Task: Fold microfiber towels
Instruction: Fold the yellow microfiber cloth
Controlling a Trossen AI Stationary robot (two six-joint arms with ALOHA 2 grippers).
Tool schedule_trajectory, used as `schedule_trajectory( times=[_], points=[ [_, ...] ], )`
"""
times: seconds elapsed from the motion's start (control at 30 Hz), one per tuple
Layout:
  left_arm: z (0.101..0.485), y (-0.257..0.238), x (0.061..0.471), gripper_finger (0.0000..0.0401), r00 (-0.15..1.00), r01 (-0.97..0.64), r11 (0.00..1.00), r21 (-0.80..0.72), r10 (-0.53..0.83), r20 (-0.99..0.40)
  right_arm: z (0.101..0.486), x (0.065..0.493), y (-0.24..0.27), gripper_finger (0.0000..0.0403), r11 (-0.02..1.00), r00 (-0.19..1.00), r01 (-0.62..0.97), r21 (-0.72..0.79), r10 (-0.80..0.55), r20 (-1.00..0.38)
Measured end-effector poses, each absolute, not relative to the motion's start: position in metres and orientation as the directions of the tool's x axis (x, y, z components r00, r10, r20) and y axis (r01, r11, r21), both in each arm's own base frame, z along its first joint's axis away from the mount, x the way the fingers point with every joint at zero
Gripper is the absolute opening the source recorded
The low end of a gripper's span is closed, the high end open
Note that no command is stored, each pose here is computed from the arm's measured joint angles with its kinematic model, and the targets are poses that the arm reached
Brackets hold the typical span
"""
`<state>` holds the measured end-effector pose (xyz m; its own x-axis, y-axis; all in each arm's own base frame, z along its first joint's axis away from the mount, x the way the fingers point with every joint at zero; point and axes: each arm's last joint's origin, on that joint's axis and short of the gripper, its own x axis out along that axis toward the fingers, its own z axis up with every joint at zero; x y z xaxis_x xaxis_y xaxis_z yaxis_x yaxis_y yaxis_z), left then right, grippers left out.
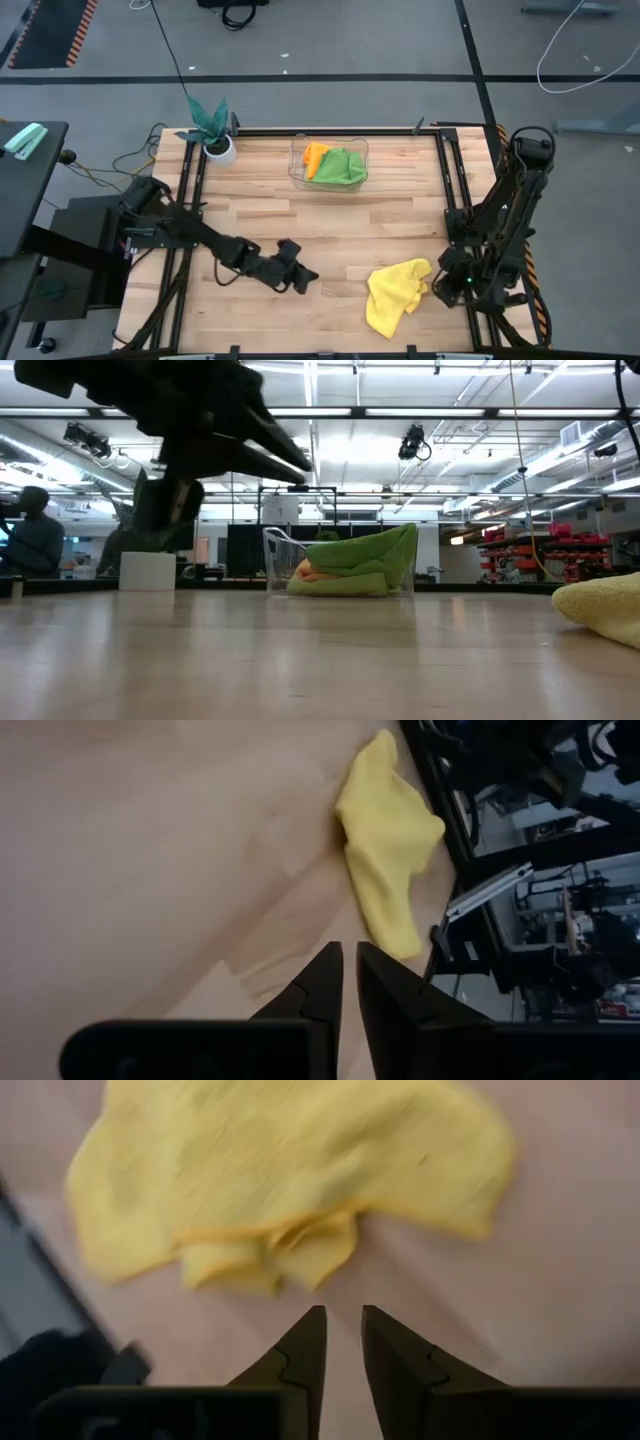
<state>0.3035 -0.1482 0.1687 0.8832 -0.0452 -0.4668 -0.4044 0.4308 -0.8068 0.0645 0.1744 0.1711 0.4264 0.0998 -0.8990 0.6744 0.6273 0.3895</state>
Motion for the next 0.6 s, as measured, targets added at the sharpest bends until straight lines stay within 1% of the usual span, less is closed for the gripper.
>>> schedule_trajectory(
  times=[0.17,0.27,0.3,0.37,0.5,0.6],
  points=[
    [0.161,-0.156,0.323,0.0045,0.878,-0.416,0.429,-0.802,-0.039,-0.476,0.168,0.075,0.159,0.0091,0.606,0.398,0.738,0.297,-0.035,-0.917],
    [0.158,-0.158,0.333,0.0046,0.877,-0.419,0.427,-0.801,-0.036,-0.478,0.163,0.081,0.148,0.0098,0.562,0.388,0.775,0.289,-0.063,-0.920],
    [0.156,-0.159,0.334,0.0046,0.873,-0.421,0.438,-0.794,-0.041,-0.485,0.160,0.082,0.145,0.0099,0.548,0.387,0.783,0.293,-0.061,-0.920],
    [0.158,-0.161,0.340,0.0048,0.874,-0.403,0.458,-0.793,-0.064,-0.481,0.153,0.085,0.141,0.0101,0.509,0.389,0.796,0.329,-0.013,-0.921],
    [0.162,-0.164,0.343,0.0054,0.879,-0.377,0.476,-0.795,-0.088,-0.469,0.139,0.084,0.136,0.0101,0.492,0.386,0.791,0.363,0.058,-0.920],
    [0.162,-0.164,0.343,0.0059,0.878,-0.376,0.476,-0.795,-0.089,-0.470,0.136,0.083,0.132,0.0101,0.486,0.392,0.791,0.372,0.063,-0.918]
  ],
)
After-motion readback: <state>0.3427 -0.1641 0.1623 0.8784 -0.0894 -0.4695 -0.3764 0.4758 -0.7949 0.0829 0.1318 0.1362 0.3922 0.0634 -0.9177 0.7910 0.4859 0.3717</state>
